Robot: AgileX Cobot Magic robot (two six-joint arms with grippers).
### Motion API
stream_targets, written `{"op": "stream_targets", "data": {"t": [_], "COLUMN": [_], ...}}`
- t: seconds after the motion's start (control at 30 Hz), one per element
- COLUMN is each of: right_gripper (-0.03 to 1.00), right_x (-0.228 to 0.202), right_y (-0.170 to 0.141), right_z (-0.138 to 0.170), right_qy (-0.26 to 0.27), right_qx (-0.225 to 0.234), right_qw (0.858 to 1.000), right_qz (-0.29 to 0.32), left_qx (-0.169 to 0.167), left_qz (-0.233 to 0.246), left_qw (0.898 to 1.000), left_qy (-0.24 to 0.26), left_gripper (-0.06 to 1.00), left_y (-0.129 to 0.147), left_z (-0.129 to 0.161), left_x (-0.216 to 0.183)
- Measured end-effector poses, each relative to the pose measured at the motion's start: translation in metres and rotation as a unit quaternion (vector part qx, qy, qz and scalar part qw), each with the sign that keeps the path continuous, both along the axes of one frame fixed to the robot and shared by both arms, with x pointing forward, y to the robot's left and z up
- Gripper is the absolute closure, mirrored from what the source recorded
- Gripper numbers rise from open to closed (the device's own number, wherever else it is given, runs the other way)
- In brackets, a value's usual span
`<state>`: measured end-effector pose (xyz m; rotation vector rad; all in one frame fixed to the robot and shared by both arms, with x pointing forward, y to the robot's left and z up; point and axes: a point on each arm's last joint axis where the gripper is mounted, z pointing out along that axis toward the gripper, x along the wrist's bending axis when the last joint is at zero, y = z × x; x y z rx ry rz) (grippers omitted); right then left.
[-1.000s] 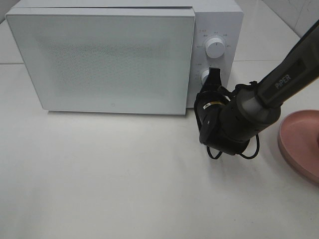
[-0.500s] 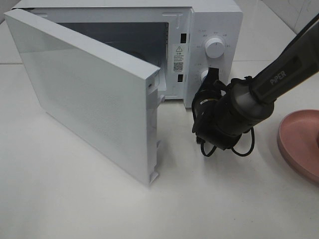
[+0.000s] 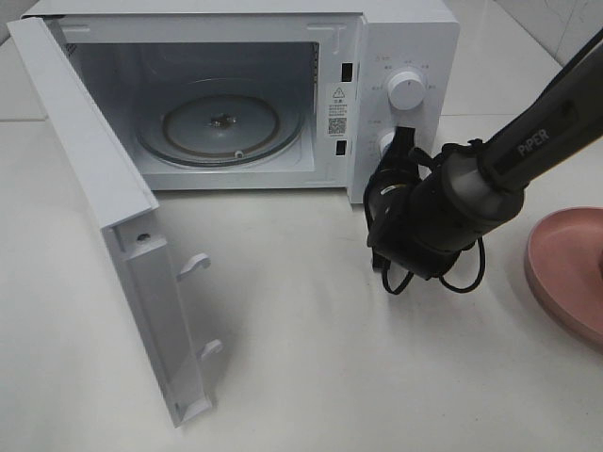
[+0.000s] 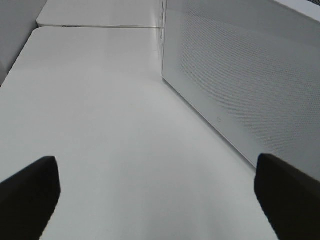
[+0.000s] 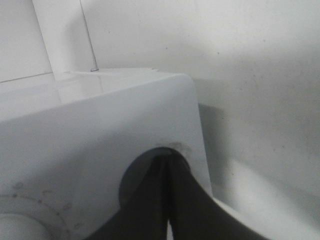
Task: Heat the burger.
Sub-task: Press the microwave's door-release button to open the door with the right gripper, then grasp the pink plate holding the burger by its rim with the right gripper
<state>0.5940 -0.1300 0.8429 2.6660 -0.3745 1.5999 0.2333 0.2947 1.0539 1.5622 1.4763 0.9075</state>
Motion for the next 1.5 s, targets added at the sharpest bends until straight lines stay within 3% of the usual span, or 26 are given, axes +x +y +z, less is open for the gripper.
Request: {"op": "stream_targets", "data": {"t": [0.63,0.83,1.0,1.13,1.17,1.2,1.23,1.27,1.3,1.33,1.37,1.4,1.43,1.47,1.5], "right_gripper": [0.95,0.95,0.95,0.95,0.95,0.95,0.95,0.95,0.95,0.95,0.95,0.95,0.95,0.95,0.95], "right_x": [-0.018,-0.027,-0.041,-0.051,-0.056,-0.056,-0.059,-0.059,-0.06,-0.063,-0.063,-0.064,-0.067,-0.067,-0.069], "right_y": [-0.01,-0.012,-0.014,-0.015,-0.014,-0.014,-0.013,-0.013,-0.014,-0.017,-0.017,-0.019,-0.024,-0.024,-0.03], "right_z": [0.02,0.035,0.038,0.046,0.053,0.053,0.057,0.057,0.06,0.064,0.064,0.066,0.069,0.069,0.073], "right_qy": [0.026,0.021,0.065,0.088,0.095,0.095,0.105,0.105,0.109,0.124,0.124,0.13,0.145,0.145,0.152], "right_qx": [-0.047,-0.082,-0.115,-0.152,-0.177,-0.177,-0.204,-0.204,-0.214,-0.233,-0.233,-0.24,-0.255,-0.255,-0.273], "right_qw": [0.994,0.987,0.973,0.955,0.939,0.939,0.919,0.919,0.91,0.887,0.887,0.877,0.85,0.85,0.819], "right_qz": [0.091,0.134,0.187,0.241,0.278,0.278,0.32,0.32,0.337,0.379,0.379,0.395,0.437,0.437,0.481], "left_qx": [0.0,0.0,0.0,0.0,0.0,0.0,0.0,0.0,0.0,0.0,0.0,0.0,0.0,0.0,0.0], "left_qz": [0.0,0.0,0.0,0.0,0.0,0.0,0.0,0.0,0.0,0.0,0.0,0.0,0.0,0.0,0.0], "left_qw": [1.0,1.0,1.0,1.0,1.0,1.0,1.0,1.0,1.0,1.0,1.0,1.0,1.0,1.0,1.0], "left_qy": [0.0,0.0,0.0,0.0,0.0,0.0,0.0,0.0,0.0,0.0,0.0,0.0,0.0,0.0,0.0], "left_gripper": [-0.03,-0.03,-0.03,-0.03,-0.03,-0.03,-0.03,-0.03,-0.03,-0.03,-0.03,-0.03,-0.03,-0.03,-0.03], "left_y": [0.0,0.0,0.0,0.0,0.0,0.0,0.0,0.0,0.0,0.0,0.0,0.0,0.0,0.0,0.0], "left_z": [0.0,0.0,0.0,0.0,0.0,0.0,0.0,0.0,0.0,0.0,0.0,0.0,0.0,0.0,0.0], "left_x": [0.0,0.0,0.0,0.0,0.0,0.0,0.0,0.0,0.0,0.0,0.0,0.0,0.0,0.0,0.0]}}
